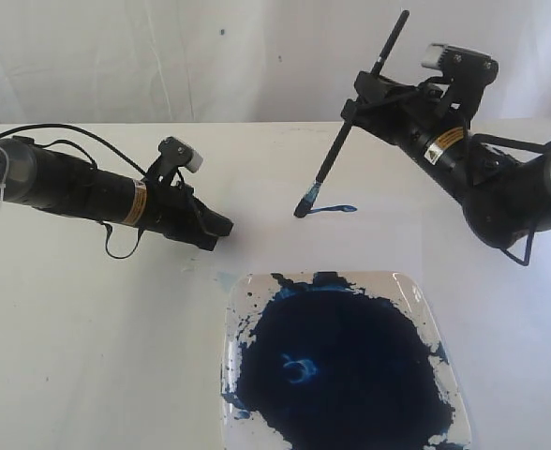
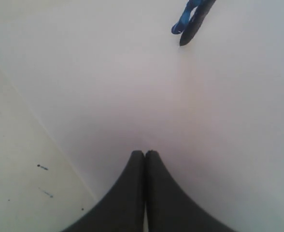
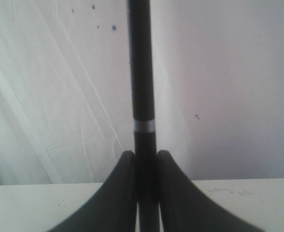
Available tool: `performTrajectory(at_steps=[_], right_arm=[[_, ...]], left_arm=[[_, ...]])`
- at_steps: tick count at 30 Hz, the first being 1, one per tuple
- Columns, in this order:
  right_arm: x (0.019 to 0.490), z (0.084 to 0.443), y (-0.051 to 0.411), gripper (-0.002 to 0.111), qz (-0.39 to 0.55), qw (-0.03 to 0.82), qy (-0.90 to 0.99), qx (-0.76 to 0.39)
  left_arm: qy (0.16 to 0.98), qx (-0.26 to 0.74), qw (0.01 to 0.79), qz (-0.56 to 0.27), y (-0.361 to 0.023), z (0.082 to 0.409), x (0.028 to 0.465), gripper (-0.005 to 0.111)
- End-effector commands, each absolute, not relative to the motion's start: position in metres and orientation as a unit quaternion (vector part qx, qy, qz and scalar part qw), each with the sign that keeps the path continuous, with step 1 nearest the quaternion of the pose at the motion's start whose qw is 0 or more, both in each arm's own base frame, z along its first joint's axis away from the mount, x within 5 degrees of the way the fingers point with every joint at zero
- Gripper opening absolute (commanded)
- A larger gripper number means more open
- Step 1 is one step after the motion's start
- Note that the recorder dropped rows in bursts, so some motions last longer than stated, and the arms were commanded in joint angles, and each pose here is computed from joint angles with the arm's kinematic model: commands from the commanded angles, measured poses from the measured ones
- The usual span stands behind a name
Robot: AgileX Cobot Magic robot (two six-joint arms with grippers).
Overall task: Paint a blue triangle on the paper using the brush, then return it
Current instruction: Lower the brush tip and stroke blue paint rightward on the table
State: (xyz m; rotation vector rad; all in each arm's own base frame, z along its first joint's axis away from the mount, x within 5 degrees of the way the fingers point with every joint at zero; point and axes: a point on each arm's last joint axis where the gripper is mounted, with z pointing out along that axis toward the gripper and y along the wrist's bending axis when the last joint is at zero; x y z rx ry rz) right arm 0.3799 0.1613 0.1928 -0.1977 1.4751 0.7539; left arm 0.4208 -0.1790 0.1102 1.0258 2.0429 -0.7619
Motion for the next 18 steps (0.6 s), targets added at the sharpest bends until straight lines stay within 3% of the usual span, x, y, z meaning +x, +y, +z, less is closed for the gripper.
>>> performTrajectory(at_steps=[1, 18], right_arm=[[0.3822, 0.1949, 0.1601, 0.0, 0.323, 0.685, 0.648, -0.086], [0.3836, 0.1976, 0.1569, 0.0, 0.269, 0.705, 0.647, -0.11]], left_arm=[[0.792, 0.405, 0.354, -0.289, -0.1807, 0.1077, 0.4197, 0.0], [0.792, 0.405, 0.354, -0.289, -0.1807, 0.1077, 0.4197, 0.0]])
